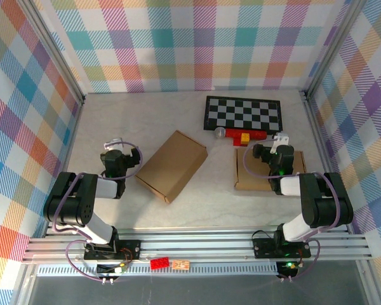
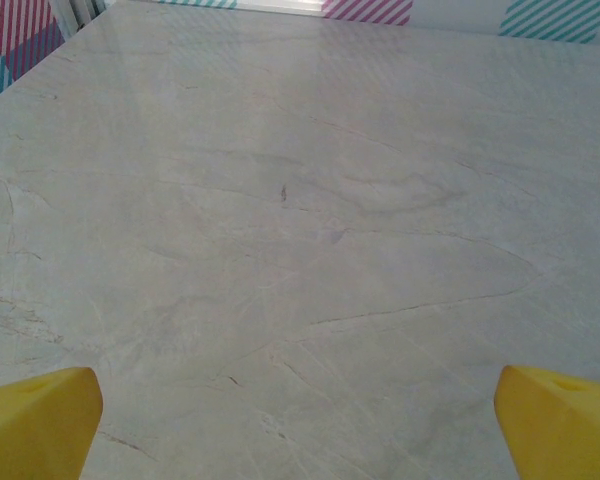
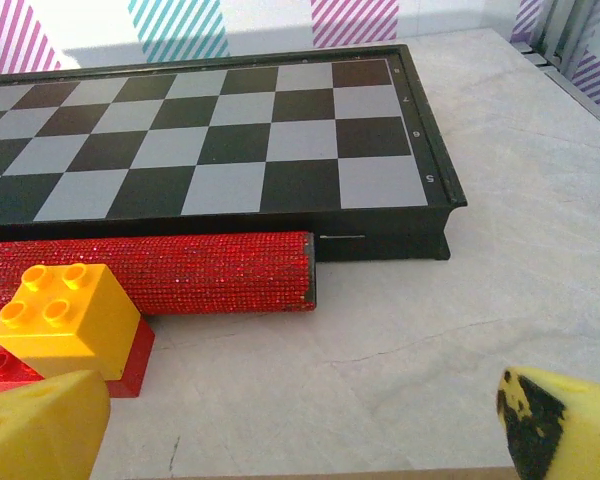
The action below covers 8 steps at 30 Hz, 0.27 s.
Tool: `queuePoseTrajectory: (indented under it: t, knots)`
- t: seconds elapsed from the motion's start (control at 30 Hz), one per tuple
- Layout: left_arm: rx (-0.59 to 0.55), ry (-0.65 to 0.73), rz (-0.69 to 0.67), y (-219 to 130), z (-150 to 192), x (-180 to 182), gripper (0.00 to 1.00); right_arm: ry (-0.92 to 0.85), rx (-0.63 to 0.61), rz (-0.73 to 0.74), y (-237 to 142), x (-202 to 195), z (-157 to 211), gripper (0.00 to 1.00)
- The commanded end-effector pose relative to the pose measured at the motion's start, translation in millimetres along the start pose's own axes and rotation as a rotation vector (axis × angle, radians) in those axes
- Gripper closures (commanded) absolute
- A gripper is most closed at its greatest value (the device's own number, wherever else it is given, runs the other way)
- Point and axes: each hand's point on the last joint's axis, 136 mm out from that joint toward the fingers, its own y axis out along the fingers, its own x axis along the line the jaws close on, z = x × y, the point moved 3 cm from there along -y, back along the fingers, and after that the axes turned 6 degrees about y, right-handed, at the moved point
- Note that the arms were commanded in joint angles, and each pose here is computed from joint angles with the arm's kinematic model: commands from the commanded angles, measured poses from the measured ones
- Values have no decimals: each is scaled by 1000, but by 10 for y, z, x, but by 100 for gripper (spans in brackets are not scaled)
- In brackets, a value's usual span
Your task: Fold the paper box
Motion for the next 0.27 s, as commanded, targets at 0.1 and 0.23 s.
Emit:
queuePoseTrajectory:
  t: [0.1, 0.23]
  knots:
    - [-14, 11, -7, 27, -58, -12, 0, -18, 12, 7, 10, -6, 26, 1]
    - [-14, 11, -8, 29, -62, -13, 0, -20, 6, 4, -1, -1, 22, 1]
